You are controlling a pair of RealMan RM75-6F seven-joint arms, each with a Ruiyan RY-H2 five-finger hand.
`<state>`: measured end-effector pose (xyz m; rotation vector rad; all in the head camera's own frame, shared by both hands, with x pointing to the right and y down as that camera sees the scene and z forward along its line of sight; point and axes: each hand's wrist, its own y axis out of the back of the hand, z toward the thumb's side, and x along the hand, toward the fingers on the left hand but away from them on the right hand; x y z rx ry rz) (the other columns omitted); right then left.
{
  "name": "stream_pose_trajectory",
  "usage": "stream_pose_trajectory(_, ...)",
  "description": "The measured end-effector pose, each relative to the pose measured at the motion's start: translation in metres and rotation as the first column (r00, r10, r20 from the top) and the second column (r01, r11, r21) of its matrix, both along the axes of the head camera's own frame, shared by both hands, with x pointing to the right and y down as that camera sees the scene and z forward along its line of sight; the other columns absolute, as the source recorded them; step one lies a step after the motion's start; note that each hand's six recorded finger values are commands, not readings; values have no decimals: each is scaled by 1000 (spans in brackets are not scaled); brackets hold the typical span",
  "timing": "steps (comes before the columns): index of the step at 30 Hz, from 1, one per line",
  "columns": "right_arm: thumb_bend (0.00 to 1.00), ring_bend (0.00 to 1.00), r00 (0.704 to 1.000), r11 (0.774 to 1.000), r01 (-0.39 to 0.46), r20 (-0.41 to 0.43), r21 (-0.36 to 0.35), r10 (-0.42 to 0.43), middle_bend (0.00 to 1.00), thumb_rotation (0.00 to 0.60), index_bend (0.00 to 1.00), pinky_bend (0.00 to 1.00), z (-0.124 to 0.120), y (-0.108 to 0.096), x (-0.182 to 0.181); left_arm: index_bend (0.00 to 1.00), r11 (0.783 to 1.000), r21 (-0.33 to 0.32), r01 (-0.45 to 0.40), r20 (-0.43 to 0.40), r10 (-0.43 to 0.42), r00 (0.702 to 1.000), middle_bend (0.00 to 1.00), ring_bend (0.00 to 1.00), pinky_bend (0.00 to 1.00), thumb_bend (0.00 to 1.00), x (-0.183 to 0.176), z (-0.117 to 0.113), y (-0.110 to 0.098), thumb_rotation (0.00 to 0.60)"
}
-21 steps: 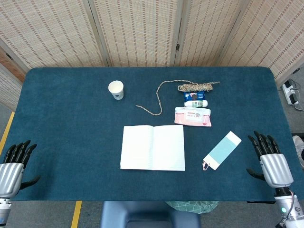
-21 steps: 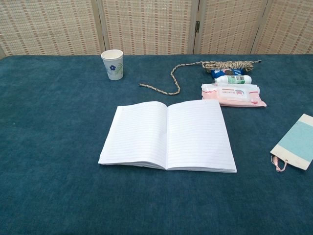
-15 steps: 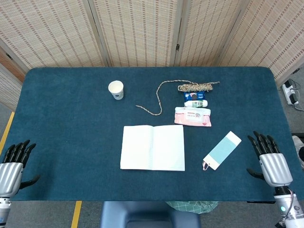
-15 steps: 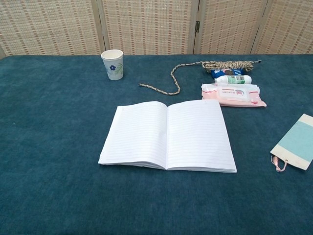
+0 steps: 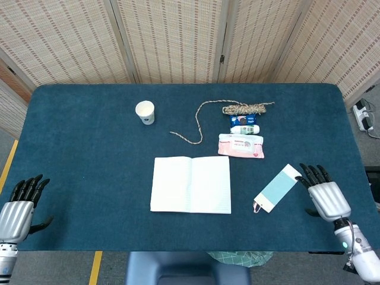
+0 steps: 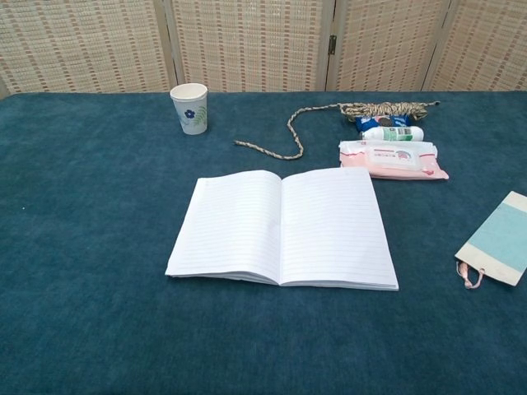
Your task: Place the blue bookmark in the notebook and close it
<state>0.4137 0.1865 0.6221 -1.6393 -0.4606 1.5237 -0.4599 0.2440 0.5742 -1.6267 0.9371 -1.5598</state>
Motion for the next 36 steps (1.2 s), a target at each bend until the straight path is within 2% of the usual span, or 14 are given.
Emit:
stream_pose_trajectory(4,161,0,998,997,49,-40,-54,-51,0,600,253,0,16,-15,-4,128,1000,-7,7,8,-7,1000,58,1,34,277,-1,3,-1,600)
stream_pose_trajectory(9,181,0,995,992,82,-53,-93,-87,0,600,254,0,34,-24,-12,130,999,-28,17,19,-16,1000,58,1,34,281,-1,8,-2,600)
stream_pose_trajectory(15,200,0,991,987,125,-28,-99,-128,0,600,277,0,42,-24,-19,131,999,-22,33,19,-33,999,59,0,34,290,-4,6,-5,600)
stream_pose_trajectory(25,204,0,980,966,192,-17,-171,-198,0,600,286,0,67,-19,-34,129,999,-29,36,27,-35,999,59,0,34,290,-5,9,-4,600)
stream_pose_trajectory(36,204,0,974,955,223,1,-195,-227,0,600,286,0,78,-16,-47,129,999,-25,39,27,-38,999,58,1,34,291,-6,8,-5,600)
